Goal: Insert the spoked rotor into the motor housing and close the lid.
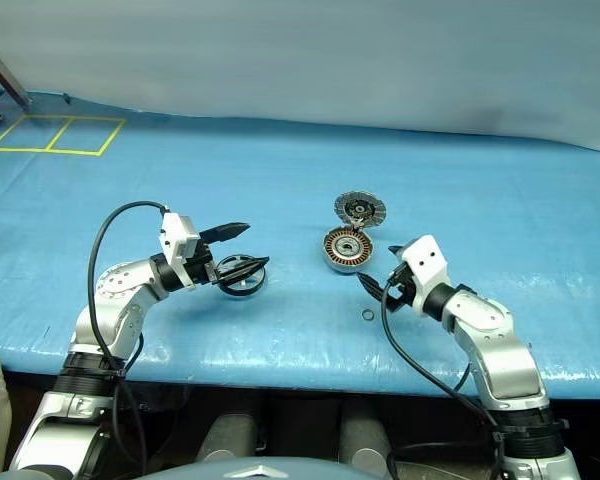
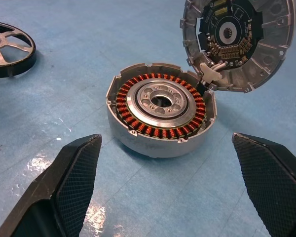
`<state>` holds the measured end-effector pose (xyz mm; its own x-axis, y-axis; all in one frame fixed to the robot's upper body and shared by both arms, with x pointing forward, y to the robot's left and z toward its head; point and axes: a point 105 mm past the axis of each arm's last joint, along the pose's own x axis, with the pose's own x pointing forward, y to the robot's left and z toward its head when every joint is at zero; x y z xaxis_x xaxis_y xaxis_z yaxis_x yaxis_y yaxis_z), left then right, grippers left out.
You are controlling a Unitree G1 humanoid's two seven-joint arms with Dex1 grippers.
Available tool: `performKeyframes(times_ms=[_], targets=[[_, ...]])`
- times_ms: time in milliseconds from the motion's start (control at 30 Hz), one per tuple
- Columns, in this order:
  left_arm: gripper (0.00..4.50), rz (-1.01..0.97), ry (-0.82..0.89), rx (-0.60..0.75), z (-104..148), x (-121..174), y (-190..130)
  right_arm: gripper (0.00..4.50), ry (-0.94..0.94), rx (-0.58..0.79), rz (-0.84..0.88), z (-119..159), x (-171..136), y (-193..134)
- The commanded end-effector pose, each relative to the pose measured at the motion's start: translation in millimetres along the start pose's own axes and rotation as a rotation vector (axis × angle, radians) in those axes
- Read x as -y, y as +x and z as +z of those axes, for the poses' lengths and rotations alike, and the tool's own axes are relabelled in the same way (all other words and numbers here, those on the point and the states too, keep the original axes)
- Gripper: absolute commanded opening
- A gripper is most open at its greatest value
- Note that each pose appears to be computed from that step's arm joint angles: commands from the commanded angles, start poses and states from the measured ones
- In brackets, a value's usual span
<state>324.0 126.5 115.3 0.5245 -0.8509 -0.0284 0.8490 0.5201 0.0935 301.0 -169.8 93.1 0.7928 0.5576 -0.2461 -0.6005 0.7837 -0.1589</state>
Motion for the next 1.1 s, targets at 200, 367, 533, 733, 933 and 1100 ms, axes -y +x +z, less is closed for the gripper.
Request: performKeyframes(times_ms=[200,367,533,733,933,1100], targets=[[4.5,0.006,0.041,0.039,12.8,-0.3,-0.5,4.47,-0.033,0.032,0.004,12.4,2.4,0.4],[4.5,0.008,0.038,0.04,11.7,0.9,-1.4,4.47,-0.031,0.038,-0.002,13.0,3.6,0.5],[4.5,0.014,0.029,0.053,12.7,1.0,-1.7,4.47,-0.03,0.039,-0.003,13.2,3.9,0.9],[4.5,0.01,0.027,0.054,14.1,0.7,-0.3,4.47,-0.022,0.053,-0.011,14.5,3.0,1.8],[4.5,0.002,0.021,0.048,13.7,-0.2,0.2,4.47,-0.022,0.052,-0.016,14.2,3.4,0.6],[4.5,-0.005,-0.001,0.049,11.4,0.6,2.0,4.47,-0.032,0.051,-0.009,16.1,3.3,1.3]])
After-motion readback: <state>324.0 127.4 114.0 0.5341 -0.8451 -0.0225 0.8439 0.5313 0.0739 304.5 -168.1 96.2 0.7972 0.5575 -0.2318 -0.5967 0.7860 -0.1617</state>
